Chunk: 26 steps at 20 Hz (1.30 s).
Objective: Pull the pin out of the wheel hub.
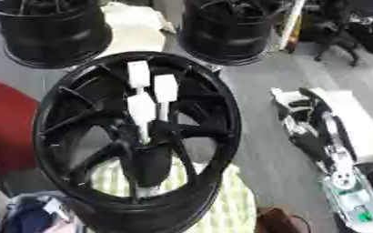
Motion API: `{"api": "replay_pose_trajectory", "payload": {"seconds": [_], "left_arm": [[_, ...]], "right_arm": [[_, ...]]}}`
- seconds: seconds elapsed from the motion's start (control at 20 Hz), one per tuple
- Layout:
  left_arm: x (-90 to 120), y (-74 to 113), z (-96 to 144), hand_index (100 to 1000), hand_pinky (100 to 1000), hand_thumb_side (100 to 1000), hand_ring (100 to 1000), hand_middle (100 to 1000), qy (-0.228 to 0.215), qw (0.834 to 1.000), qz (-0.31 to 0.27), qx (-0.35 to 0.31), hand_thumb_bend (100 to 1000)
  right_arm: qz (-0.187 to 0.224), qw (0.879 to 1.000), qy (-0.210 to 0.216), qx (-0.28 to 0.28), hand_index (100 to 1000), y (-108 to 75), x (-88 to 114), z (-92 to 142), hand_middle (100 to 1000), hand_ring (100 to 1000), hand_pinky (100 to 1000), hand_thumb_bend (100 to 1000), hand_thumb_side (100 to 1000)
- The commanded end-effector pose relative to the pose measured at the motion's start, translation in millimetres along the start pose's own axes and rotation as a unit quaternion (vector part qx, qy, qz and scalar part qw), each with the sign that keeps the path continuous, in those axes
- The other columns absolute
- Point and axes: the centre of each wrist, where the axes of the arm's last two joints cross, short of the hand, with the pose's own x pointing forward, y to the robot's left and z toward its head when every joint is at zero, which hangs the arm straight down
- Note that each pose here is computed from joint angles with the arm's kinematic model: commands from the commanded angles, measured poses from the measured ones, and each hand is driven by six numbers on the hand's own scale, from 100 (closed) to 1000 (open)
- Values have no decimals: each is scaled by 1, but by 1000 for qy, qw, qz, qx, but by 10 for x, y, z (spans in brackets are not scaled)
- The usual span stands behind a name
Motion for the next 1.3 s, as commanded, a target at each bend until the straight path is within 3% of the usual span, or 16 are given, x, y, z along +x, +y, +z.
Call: {"api": "replay_pose_trajectory", "payload": {"seconds": [0.05,0.1,0.15,0.35,0.7,1.0,1.3], "left_arm": [[87,23,-14,884,641,498,648,651,-14,1000,-9,-5,222],[86,21,-15,884,641,500,648,651,-14,1000,-9,-6,226],[87,19,-17,884,641,498,648,651,-14,1000,-10,-7,222],[91,11,-24,884,641,499,649,651,-15,1000,-10,-12,223],[93,-10,-34,884,641,499,649,651,-17,1000,-11,-21,223],[94,-19,-40,884,641,499,650,651,-18,999,-11,-26,224],[86,-30,-40,884,641,499,650,651,-17,999,-9,-29,224]], "right_arm": [[74,995,-55,46,921,-354,331,-265,679,630,703,278,474],[89,991,-70,65,924,-416,431,-344,682,632,706,302,576],[105,987,-85,87,926,-474,536,-422,686,637,710,275,476],[151,963,-132,179,934,-620,899,-678,698,649,721,276,475],[196,899,-188,344,959,-570,1410,-1006,752,702,746,269,468],[215,837,-194,464,968,-334,1573,-1296,845,824,790,278,434],[233,801,-182,521,968,-62,1522,-1566,859,855,810,292,368]]}}
